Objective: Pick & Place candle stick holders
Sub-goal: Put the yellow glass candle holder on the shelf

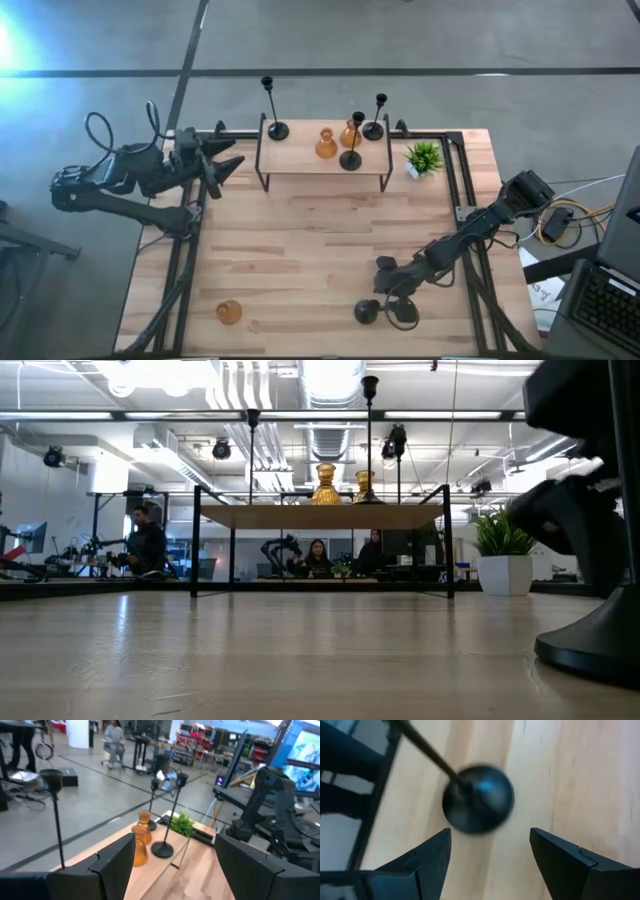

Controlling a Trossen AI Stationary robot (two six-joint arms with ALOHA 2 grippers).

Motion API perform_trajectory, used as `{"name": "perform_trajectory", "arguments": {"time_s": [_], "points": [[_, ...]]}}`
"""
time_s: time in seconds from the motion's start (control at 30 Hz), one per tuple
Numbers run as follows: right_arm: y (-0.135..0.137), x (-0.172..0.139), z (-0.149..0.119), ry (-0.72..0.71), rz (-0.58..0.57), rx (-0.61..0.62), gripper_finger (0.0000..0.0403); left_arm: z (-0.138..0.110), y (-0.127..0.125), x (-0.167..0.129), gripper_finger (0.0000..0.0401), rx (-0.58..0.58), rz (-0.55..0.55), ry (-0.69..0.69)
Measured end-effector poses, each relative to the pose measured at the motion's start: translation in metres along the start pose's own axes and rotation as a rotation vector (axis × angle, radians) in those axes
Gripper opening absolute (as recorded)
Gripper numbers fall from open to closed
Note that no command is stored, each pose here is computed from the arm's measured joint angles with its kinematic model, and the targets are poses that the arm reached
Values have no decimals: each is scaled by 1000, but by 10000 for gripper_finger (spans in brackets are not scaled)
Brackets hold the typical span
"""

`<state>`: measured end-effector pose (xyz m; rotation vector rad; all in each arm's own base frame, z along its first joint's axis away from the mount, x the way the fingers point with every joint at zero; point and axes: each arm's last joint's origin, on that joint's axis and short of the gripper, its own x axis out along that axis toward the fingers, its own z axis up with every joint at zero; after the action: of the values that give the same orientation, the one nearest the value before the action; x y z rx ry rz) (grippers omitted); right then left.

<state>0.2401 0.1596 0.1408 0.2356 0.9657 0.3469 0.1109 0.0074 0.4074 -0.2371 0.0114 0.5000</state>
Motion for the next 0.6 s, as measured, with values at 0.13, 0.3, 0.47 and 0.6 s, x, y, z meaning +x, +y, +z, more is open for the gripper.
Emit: {"name": "perform_trajectory", "arguments": {"time_s": [0.13, 0.3, 0.47, 0.6], "points": [[-3, -2, -6, 75, -23, 11, 252, 7, -5, 3, 277, -6, -30, 80], [-8, -11, -16, 181, -90, 39, 241, 15, -17, 9, 277, -24, -93, 336], [-13, -22, -25, 278, -158, 73, 235, 14, -35, 22, 277, -38, -119, 718], [-15, -29, -29, 289, -170, 76, 235, 2, -56, 32, 277, 44, -136, 1013]]}}
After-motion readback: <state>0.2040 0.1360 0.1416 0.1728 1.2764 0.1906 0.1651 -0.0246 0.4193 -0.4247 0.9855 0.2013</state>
